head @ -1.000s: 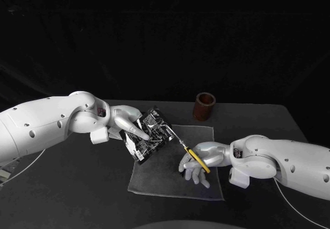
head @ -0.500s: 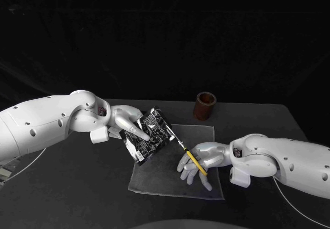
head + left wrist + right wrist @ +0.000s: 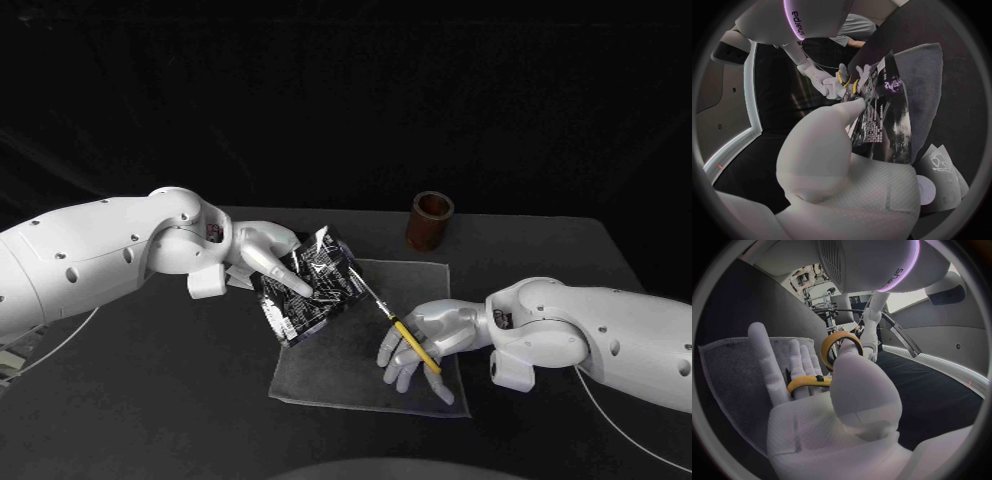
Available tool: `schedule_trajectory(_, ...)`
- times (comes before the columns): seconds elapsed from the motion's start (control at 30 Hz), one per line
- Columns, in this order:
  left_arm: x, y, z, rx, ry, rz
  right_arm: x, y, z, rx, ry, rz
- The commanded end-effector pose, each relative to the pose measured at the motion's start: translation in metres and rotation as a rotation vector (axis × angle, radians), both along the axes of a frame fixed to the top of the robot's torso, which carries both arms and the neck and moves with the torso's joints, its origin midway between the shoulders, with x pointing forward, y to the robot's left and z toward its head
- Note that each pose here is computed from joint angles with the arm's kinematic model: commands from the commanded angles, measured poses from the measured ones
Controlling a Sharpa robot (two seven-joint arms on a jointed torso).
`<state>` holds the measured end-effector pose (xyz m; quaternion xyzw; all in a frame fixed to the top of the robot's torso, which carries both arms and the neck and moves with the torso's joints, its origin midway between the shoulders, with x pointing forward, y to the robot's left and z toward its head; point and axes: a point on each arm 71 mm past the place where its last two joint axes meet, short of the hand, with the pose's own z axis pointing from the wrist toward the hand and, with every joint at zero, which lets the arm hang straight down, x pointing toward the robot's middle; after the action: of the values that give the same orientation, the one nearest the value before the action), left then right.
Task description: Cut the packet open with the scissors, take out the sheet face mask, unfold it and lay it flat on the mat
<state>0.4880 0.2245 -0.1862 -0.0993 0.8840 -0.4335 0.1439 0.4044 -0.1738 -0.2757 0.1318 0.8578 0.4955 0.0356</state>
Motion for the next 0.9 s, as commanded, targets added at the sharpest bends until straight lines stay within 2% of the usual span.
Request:
schedule_trajectory(0.03, -0.003, 0.0, -0.0022, 0.01, 0.042, -0.038, -0.002, 0.001, 0.003, 0.031, 0.021, 0.051)
schedule_trajectory(0.23, -0.0013, 0.002, -0.0033, 0.017, 0.058, -0.033, -0.001, 0.001, 0.003, 0.049, 0.029, 0.051)
schedule_trajectory(0.9, -0.0032, -0.004, -0.0037, 0.019, 0.079, -0.068, 0.006, 0.012, 0.008, 0.106, 0.023, 0.001)
